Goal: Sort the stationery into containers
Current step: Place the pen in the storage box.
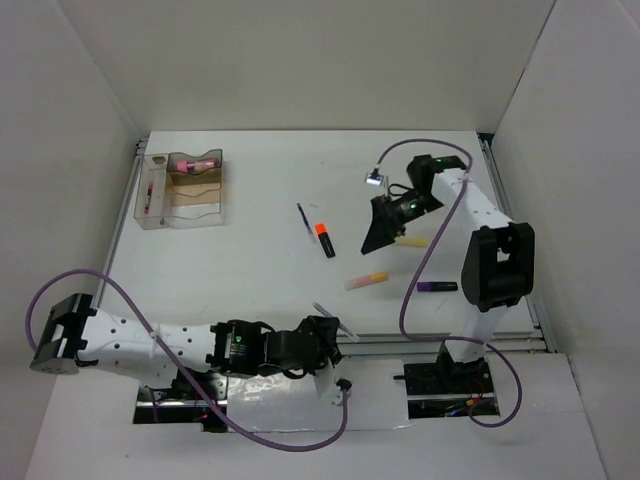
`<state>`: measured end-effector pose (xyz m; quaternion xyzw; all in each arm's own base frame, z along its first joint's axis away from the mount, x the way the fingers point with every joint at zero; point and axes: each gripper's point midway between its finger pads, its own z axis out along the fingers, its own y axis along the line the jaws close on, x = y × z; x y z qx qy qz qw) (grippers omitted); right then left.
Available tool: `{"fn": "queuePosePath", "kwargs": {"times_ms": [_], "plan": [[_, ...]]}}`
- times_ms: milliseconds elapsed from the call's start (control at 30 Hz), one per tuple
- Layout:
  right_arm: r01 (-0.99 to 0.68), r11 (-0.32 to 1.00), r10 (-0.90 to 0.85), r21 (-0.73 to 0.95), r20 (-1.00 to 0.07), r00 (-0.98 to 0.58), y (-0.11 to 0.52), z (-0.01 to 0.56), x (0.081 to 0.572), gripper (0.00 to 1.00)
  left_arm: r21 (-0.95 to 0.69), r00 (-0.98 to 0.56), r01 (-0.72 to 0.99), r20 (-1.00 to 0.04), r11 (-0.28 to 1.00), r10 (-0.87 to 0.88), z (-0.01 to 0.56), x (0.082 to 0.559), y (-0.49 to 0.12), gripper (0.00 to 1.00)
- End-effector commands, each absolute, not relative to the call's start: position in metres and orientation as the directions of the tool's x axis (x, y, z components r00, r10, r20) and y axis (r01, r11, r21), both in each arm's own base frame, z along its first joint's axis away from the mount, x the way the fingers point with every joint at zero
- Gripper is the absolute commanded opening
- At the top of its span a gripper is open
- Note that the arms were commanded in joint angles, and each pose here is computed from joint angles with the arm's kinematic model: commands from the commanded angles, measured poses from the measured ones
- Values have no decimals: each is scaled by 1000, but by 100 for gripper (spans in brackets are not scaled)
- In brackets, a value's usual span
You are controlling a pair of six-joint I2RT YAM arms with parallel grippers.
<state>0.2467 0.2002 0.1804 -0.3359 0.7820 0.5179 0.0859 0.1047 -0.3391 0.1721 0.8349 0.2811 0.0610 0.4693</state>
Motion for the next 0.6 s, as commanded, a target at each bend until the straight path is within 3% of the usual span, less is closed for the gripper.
{"fn": "queuePosePath", "kwargs": {"times_ms": [0, 167, 300, 333, 400, 433, 567], "plan": [[-547, 365, -362, 753, -426, -829, 160, 196, 260, 100, 818, 730, 539, -335, -202, 595, 211, 113, -337, 0], [-499, 517, -247, 695, -437, -865, 109, 190, 282, 100, 647, 356, 752, -557, 124, 750, 222, 178, -310, 0], [-445, 619, -144, 647, -464, -874, 79, 187, 290, 100, 444, 24, 800, -696, 404, 718, 245, 258, -288, 0], [-442, 640, -123, 628, -484, -866, 72, 186, 295, 100, 401, -106, 749, -713, 527, 693, 247, 300, -254, 0], [-432, 664, -110, 611, -492, -864, 68, 185, 291, 100, 271, -258, 715, -754, 644, 604, 256, 342, -234, 0], [-430, 673, -98, 601, -504, -858, 65, 186, 293, 100, 231, -367, 617, -761, 752, 535, 259, 379, -186, 0], [-420, 683, -88, 597, -504, -859, 66, 184, 288, 100, 20, -570, 403, -776, 915, 268, 267, 462, -87, 0]]}}
